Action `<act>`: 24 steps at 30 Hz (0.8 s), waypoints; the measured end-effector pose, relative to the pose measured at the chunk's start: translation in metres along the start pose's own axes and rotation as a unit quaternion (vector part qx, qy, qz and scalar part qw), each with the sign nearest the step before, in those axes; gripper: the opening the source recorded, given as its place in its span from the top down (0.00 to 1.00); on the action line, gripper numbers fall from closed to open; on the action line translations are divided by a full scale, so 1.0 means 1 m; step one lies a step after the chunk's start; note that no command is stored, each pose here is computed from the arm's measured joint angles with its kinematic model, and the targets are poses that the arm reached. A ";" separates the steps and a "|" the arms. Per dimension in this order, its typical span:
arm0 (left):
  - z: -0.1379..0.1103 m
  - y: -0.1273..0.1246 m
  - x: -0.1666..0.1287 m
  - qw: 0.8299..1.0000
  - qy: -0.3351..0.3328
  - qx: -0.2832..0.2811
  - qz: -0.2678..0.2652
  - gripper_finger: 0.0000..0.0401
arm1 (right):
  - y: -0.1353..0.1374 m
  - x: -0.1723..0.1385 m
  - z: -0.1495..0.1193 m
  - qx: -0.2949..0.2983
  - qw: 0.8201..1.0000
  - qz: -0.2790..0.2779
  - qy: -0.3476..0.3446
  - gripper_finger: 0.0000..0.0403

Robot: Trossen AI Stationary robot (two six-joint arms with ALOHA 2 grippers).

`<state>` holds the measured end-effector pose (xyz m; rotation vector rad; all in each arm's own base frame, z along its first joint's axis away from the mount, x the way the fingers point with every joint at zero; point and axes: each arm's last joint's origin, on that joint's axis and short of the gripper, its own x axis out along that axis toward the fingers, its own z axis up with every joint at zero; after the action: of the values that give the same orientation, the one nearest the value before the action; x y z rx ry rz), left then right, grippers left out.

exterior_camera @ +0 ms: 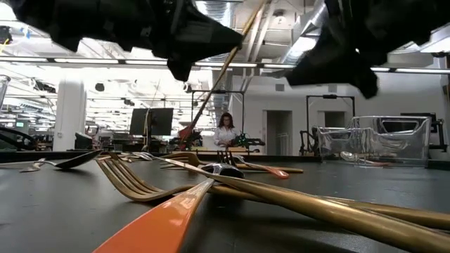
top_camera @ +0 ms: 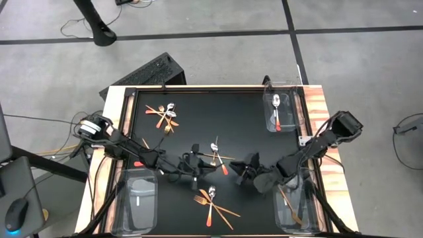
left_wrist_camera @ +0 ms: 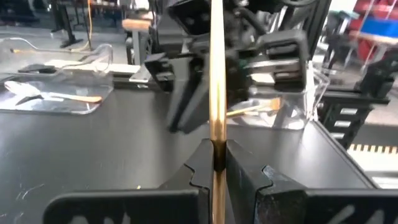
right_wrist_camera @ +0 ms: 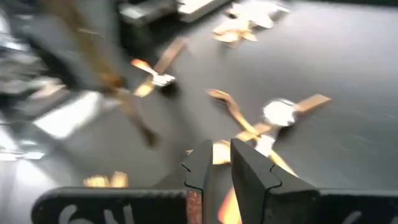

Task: Sort silverware by color (type)
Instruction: Put the gold table knife into the bottom left transparent bin

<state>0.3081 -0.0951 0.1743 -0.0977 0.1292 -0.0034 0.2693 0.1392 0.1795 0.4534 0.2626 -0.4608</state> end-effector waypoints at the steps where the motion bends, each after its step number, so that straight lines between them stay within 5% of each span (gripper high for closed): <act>1: -0.002 0.002 -0.004 1.000 -0.013 -0.005 -0.001 0.97 | 0.001 0.001 0.002 -0.006 1.000 0.011 -0.001 0.80; 6: -0.008 0.011 -0.028 0.996 -0.081 -0.035 -0.006 0.97 | 0.001 0.011 0.014 -0.008 0.999 0.032 -0.006 0.80; 12: -0.010 0.019 -0.054 0.995 -0.082 -0.050 0.018 0.97 | 0.000 0.020 0.024 -0.002 0.999 0.053 -0.011 0.79; 19: 0.004 0.016 -0.079 0.996 -0.082 -0.034 0.028 0.97 | 0.006 0.046 0.031 -0.013 0.987 0.143 -0.067 0.65; 24: 0.003 0.010 -0.089 0.997 -0.048 -0.024 0.047 0.97 | 0.010 0.078 0.028 -0.035 0.986 0.147 -0.073 0.54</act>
<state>0.2205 -0.0843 0.1880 -0.1402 0.0373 0.0984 0.3453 0.1051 0.1805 0.3801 0.0665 -0.1938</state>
